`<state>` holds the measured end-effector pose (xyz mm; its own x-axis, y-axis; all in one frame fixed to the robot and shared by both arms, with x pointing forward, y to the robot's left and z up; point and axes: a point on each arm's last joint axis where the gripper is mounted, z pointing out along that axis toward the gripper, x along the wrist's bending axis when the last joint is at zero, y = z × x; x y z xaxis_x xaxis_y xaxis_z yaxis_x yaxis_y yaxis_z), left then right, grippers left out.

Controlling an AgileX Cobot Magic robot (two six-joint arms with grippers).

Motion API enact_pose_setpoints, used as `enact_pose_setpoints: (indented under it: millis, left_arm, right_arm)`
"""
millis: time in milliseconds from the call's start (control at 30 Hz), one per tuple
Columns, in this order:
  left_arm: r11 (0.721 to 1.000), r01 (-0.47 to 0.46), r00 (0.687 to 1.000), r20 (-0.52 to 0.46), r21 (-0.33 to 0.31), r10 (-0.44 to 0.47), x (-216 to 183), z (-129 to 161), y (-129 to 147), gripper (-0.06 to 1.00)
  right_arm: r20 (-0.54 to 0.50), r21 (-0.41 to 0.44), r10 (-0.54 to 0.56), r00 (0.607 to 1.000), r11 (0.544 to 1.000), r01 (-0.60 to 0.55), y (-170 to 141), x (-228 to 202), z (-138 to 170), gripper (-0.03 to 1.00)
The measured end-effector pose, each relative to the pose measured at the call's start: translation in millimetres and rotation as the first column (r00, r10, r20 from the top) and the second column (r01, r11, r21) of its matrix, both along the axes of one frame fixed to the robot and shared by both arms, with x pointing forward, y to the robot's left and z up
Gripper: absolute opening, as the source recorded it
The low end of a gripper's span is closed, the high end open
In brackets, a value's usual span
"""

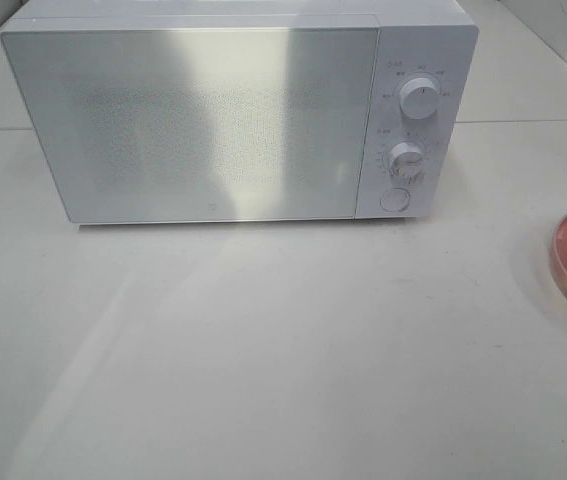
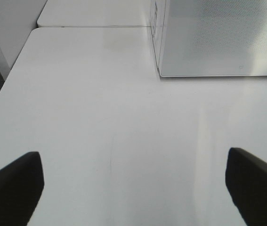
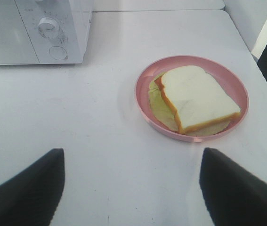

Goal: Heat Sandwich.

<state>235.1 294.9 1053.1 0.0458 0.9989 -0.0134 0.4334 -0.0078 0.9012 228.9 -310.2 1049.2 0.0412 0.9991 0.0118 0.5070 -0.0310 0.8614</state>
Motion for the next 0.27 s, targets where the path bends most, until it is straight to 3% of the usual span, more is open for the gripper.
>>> enact_pose_setpoints:
  millis: [267]
  left_arm:
    - [1.000,0.000,1.000,0.000,0.000,0.000,0.0,0.0,0.0,0.99]
  right_arm:
    - [0.000,0.000,0.000,1.000,1.000,0.000,0.0,0.0,0.0,0.76]
